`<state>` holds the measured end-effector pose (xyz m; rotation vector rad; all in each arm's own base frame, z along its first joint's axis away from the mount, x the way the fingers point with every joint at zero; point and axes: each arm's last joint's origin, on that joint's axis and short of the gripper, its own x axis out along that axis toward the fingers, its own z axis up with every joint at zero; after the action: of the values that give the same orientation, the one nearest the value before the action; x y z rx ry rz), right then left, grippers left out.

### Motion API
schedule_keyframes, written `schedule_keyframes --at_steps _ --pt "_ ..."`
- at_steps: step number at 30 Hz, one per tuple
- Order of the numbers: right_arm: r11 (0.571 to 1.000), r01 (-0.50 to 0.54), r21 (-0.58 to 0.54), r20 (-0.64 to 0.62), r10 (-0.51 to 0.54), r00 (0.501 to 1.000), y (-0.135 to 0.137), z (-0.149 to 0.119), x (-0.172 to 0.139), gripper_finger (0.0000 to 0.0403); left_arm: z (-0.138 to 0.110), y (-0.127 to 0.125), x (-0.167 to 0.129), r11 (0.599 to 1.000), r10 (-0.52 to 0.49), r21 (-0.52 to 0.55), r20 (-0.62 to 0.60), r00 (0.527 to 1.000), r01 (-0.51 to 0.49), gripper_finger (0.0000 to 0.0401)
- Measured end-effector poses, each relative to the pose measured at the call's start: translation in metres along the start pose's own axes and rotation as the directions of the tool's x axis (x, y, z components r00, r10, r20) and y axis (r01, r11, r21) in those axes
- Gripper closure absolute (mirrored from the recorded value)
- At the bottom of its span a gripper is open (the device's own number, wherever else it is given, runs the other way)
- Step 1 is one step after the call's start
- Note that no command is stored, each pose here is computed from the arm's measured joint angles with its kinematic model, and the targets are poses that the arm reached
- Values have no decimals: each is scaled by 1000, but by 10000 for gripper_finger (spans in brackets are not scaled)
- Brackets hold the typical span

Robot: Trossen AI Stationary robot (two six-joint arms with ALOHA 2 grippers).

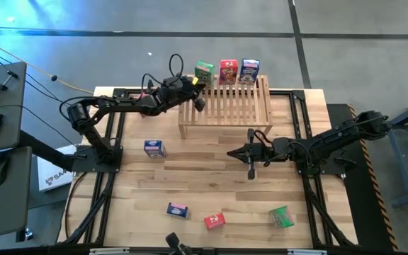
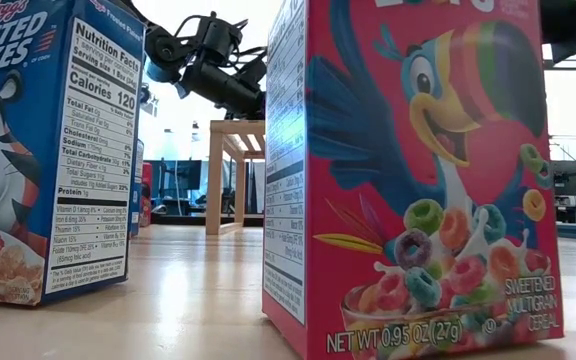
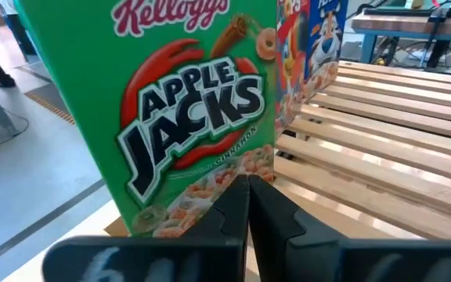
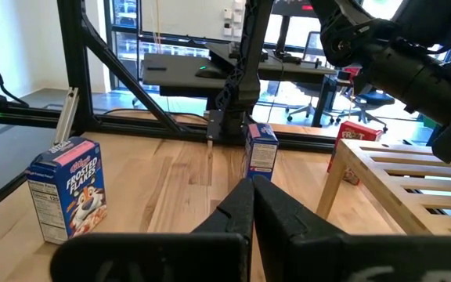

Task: Stack cereal on shelf
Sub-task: Put the bottom left green cereal box on the shelf, then put the top green cereal box on the shelf aligned with the other green cereal box

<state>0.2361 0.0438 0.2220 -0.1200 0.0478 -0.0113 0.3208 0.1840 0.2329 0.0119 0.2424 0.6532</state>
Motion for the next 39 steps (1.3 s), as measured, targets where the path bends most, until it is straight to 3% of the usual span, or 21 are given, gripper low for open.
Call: schedule_keyframes --at_steps 20,26,30,35,39 --pt "1000 9 2 4 -9 1000 0 0 0 403 -10 -4 13 999 15 -44 55 998 -13 401" --pt "1000 11 5 3 -11 1000 0 0 0 403 -2 -6 8 997 -73 23 83 994 71 401" --pt "999 13 47 -5 -13 1000 -1 0 0 403 -12 -7 -6 991 -135 32 100 986 133 401" --pt "993 40 109 -19 -38 999 -2 -1 0 398 -21 -6 -46 983 -184 36 224 957 181 401" --pt "985 65 158 -113 -48 992 -1 8 8 371 -23 -5 -77 977 -206 -9 252 946 215 401"
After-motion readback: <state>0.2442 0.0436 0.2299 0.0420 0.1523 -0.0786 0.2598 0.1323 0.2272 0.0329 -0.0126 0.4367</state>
